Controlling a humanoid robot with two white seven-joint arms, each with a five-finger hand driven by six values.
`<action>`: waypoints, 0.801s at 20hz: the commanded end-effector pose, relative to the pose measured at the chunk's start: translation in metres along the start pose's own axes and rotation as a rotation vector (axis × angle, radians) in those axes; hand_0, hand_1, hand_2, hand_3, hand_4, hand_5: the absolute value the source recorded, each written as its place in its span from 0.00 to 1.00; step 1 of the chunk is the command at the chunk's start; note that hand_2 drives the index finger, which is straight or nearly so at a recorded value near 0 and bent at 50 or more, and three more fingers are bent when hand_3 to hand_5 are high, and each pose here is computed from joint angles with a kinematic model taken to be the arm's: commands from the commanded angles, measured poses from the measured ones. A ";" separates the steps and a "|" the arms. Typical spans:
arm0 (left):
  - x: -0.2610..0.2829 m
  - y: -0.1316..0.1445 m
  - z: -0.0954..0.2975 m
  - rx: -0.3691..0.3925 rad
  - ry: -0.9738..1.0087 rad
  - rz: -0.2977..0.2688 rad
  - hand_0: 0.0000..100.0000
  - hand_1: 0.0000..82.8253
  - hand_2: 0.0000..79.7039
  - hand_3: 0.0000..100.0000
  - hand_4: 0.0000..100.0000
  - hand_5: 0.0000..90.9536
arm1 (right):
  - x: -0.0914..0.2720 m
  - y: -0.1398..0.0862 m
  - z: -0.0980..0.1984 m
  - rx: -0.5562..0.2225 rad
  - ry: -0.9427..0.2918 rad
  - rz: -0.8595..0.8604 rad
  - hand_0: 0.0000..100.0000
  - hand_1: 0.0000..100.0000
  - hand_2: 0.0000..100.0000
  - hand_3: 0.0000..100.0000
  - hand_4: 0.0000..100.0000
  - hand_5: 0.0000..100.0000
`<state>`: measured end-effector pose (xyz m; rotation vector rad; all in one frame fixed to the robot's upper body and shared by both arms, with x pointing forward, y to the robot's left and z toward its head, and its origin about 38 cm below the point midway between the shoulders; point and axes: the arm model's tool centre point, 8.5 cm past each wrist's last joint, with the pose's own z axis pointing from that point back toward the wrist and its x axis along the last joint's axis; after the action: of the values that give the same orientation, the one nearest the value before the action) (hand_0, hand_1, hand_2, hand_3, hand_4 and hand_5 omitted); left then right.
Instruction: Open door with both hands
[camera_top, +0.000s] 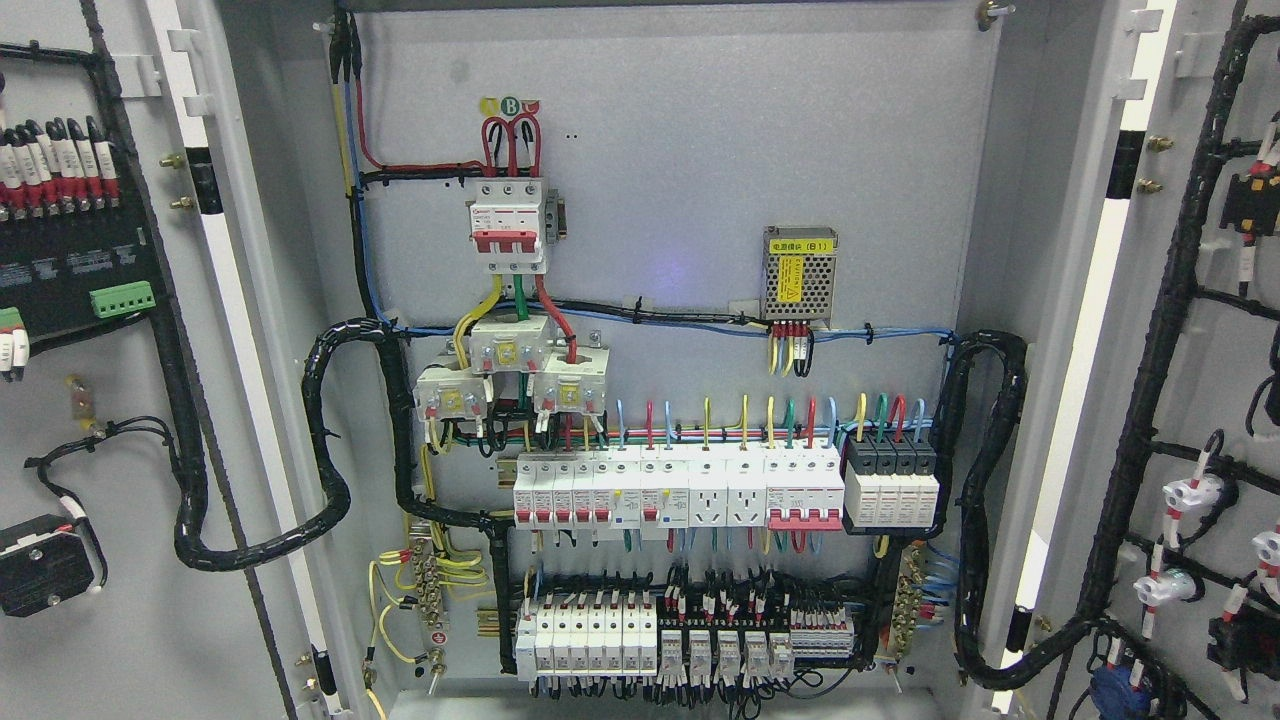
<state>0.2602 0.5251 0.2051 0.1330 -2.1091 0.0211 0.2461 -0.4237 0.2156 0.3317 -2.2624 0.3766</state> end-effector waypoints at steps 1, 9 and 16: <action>-0.004 0.016 -0.005 0.028 0.046 -0.023 0.00 0.00 0.00 0.00 0.04 0.00 | -0.001 -0.016 0.003 -0.019 0.031 0.004 0.00 0.00 0.00 0.00 0.00 0.00; 0.001 0.019 -0.022 0.010 0.070 -0.027 0.00 0.00 0.00 0.00 0.04 0.00 | -0.001 -0.022 0.003 0.022 0.053 0.022 0.00 0.00 0.00 0.00 0.00 0.00; 0.002 0.021 -0.042 0.023 0.076 -0.012 0.00 0.00 0.00 0.00 0.04 0.00 | -0.003 -0.032 -0.002 0.017 0.051 0.042 0.00 0.00 0.00 0.00 0.00 0.00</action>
<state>0.2819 0.5409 0.2176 0.1411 -2.0306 0.0398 0.2534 -0.4407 0.2177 0.3154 -2.2334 0.4095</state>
